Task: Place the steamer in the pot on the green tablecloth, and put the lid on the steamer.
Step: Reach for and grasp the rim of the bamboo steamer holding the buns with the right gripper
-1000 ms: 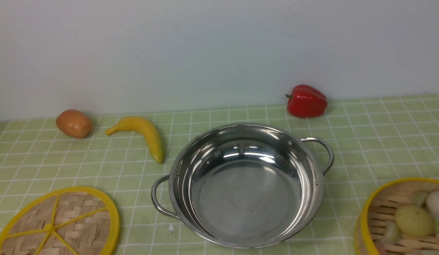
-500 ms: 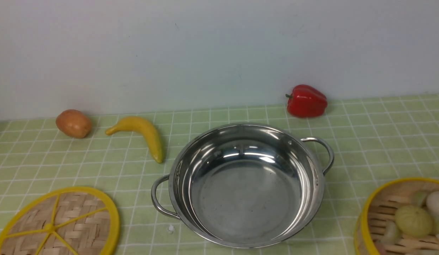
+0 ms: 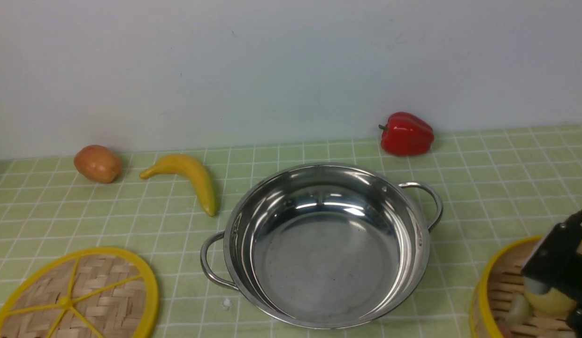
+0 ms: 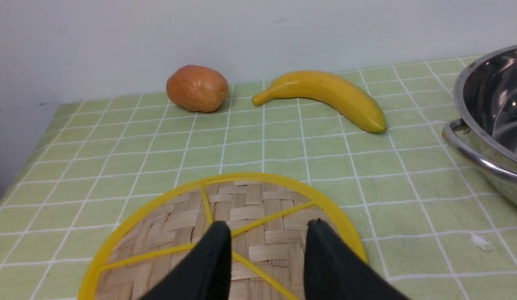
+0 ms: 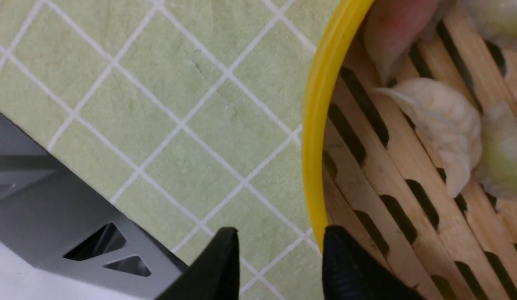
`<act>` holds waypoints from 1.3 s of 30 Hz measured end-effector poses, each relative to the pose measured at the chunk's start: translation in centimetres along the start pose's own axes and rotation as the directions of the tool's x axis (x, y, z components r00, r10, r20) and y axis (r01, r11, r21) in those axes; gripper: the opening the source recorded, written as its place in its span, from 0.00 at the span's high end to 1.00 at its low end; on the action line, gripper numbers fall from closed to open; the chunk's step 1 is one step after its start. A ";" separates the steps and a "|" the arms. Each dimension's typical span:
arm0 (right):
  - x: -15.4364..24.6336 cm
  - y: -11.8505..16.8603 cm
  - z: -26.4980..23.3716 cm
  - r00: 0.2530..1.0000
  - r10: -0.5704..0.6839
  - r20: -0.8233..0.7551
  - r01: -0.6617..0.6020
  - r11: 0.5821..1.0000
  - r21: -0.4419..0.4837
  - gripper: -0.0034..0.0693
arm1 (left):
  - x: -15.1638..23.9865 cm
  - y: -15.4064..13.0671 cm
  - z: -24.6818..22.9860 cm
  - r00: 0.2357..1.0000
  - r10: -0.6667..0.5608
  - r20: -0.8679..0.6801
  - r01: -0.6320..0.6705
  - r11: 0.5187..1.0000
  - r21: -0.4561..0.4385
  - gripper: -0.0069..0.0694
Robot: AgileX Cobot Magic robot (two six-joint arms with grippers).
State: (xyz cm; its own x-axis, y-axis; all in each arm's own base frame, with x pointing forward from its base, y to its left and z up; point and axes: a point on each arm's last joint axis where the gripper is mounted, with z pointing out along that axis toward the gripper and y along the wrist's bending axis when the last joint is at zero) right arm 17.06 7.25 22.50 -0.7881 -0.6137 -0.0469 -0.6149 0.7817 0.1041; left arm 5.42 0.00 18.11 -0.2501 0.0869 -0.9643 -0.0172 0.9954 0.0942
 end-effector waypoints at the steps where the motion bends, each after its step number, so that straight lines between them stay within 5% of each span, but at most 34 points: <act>1: -0.2 0.0 0.3 1.000 -0.003 -0.011 0.003 1.000 -0.003 0.51 | 0.0 0.0 0.0 1.000 0.000 0.000 0.000 1.000 0.000 0.59; 29: -3.0 -1.7 6.1 0.990 0.012 -0.141 -0.014 1.000 -0.011 0.47 | 0.0 0.0 0.0 1.000 0.000 0.000 0.000 1.000 0.000 0.59; 34: -3.3 -2.0 6.4 0.987 0.045 -0.152 -0.045 0.999 0.004 0.66 | 0.0 0.0 0.0 1.000 0.000 0.000 0.000 1.000 0.000 0.59; 35: -3.3 -1.9 6.5 0.986 0.064 -0.156 -0.065 0.998 0.002 0.77 | 0.0 0.0 0.0 1.000 0.000 0.000 0.000 1.000 0.000 0.59; 37: -3.3 -2.0 6.5 0.986 0.061 -0.155 -0.060 0.998 0.010 0.86 | 0.0 0.0 0.0 1.000 0.000 0.000 0.000 1.000 0.000 0.59; 39: -3.6 -2.1 6.3 0.988 0.067 -0.137 -0.063 0.998 0.027 0.87 | 0.0 0.0 0.0 1.000 0.000 0.000 0.000 1.000 0.000 0.59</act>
State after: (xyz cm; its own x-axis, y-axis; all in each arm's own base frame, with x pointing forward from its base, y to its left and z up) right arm 21.06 8.50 16.16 -0.8162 -0.5696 0.0963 -0.5642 0.8218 0.0796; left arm 5.42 0.00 18.11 -0.2501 0.0869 -0.9643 -0.0172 0.9954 0.0942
